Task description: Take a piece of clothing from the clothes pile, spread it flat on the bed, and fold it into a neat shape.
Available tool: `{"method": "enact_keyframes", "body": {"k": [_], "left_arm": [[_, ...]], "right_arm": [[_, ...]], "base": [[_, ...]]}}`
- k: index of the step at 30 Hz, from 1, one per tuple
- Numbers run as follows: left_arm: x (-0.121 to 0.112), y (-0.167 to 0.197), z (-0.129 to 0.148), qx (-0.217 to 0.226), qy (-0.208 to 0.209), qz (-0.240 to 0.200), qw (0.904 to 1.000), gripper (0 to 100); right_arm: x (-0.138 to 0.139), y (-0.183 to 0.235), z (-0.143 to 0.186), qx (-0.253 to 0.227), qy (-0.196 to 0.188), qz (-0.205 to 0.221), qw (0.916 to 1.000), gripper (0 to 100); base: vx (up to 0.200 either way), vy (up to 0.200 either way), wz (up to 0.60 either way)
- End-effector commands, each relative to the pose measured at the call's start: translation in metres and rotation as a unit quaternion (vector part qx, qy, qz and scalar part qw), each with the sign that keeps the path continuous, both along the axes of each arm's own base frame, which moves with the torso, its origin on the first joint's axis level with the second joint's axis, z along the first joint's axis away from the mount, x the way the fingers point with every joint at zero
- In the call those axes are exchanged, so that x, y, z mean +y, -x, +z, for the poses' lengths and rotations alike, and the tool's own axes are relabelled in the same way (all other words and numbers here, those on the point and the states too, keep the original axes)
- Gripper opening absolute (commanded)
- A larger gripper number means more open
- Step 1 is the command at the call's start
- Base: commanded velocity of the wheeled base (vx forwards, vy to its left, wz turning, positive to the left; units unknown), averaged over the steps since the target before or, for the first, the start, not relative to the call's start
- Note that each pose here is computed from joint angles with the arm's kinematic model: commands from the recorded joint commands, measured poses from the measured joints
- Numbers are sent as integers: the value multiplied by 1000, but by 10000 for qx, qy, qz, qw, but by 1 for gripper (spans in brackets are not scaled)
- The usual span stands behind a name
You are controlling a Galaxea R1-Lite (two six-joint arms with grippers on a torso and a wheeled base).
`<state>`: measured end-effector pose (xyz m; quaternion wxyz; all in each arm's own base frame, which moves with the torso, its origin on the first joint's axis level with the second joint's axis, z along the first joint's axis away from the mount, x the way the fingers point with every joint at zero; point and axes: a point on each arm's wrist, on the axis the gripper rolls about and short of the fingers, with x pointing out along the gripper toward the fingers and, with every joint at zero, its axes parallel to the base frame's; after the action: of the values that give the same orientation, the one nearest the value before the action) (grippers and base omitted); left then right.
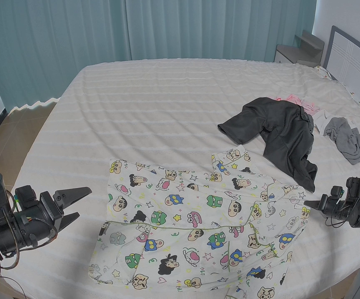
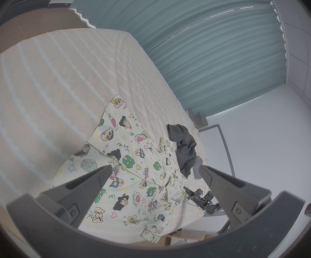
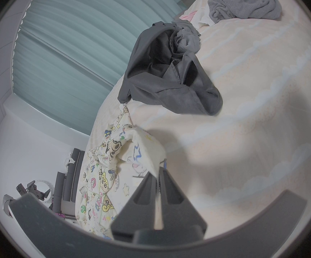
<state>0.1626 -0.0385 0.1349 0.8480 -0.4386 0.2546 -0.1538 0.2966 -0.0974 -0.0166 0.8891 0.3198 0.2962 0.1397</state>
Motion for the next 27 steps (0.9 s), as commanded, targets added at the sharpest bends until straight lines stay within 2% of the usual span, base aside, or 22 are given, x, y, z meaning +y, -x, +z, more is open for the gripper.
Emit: {"method": "enact_keyframes", "body": {"k": [1,4,5,9,12,13,16,20,24,27], "left_arm": [[-6,-1,-8,217,-51,-169,9996,100],[-14,4,-19,470,-127,-434,9979,100],[-20,6,-28,685,-200,-642,9954,100],[-34,7,-45,1100,-450,-970,9882,100],[-36,9,-59,1362,-805,-1031,9820,100],[-36,11,-69,1532,-1128,-1016,9765,100],[-36,11,-85,1831,-1598,-904,9658,100],[-42,7,-98,2090,-1858,-790,9568,100],[-54,8,-108,2238,-2118,-970,9464,100],[-61,5,-110,2233,-2180,-933,9455,100]], "right_arm": [[0,1,-2,10,-12,-19,10000,100],[0,3,-1,-9,-14,-16,10000,100],[0,5,-2,7,-35,-5,10000,100],[1,5,-4,34,-60,-6,10000,100],[1,5,-5,36,-61,3,10000,100],[1,5,-5,54,-73,8,10000,100],[1,5,-5,53,-73,0,10000,100],[2,5,-5,92,-158,-26,9998,100],[1,4,-3,61,-213,-71,9997,100],[1,4,-4,54,-224,-90,9997,100]], "base": [[0,0,0],[0,0,0],[0,0,0],[0,0,0],[0,0,0],[0,0,0],[0,0,0],[0,0,0],[0,0,0],[0,0,0]]}}
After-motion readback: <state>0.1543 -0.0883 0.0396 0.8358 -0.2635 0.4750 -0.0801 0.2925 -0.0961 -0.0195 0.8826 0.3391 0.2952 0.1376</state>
